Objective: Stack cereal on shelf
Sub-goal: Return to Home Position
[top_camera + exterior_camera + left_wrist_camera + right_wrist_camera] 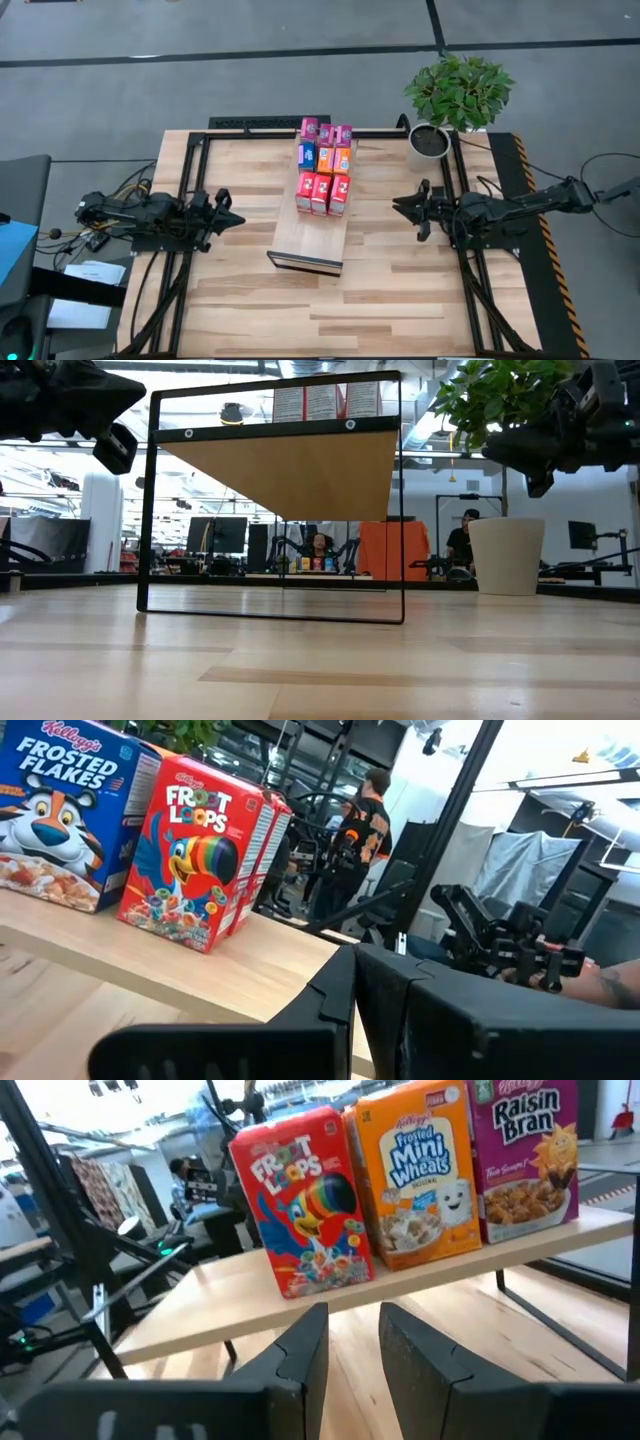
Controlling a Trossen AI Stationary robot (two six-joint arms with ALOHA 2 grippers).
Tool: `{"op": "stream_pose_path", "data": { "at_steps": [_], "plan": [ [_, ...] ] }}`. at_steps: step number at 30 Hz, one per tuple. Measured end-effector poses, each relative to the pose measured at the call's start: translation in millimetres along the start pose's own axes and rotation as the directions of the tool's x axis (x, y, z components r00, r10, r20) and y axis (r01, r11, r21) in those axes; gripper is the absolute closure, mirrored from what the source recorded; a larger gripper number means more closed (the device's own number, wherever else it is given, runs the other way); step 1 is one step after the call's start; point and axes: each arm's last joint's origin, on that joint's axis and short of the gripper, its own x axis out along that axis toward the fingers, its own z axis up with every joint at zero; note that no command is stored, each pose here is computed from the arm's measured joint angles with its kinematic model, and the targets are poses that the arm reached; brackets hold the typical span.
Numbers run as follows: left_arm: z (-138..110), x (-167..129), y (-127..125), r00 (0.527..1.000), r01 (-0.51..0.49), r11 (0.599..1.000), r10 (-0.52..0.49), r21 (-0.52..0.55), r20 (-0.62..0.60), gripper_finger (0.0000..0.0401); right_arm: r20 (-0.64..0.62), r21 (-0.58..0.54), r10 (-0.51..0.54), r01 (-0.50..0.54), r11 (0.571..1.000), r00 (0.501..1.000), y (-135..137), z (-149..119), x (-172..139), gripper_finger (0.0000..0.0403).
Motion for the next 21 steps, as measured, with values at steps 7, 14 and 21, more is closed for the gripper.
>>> {"op": "stream_pose_path", "data": {
  "at_steps": [7,14,21],
  "plan": [
    [-8.1,-0.4,3.3,0.996,-0.038,0.998,0.033,-0.058,-0.082,0.0401,-0.215,0.169,0.233,-0.198,0.965,0.949,9.1,-17.3,-4.3,0.0284],
    [-19.9,-1.8,7.8,0.974,-0.088,0.995,0.078,-0.039,-0.213,0.0401,-0.157,0.061,0.076,-0.067,0.996,0.985,11.8,-17.4,-3.2,0.0284],
    [-20.0,-1.9,7.9,0.971,-0.096,0.995,0.085,-0.036,-0.225,0.0401,-0.128,0.023,0.008,-0.006,1.0,0.992,9.0,-15.9,-2.7,0.0284]
  ]
}}
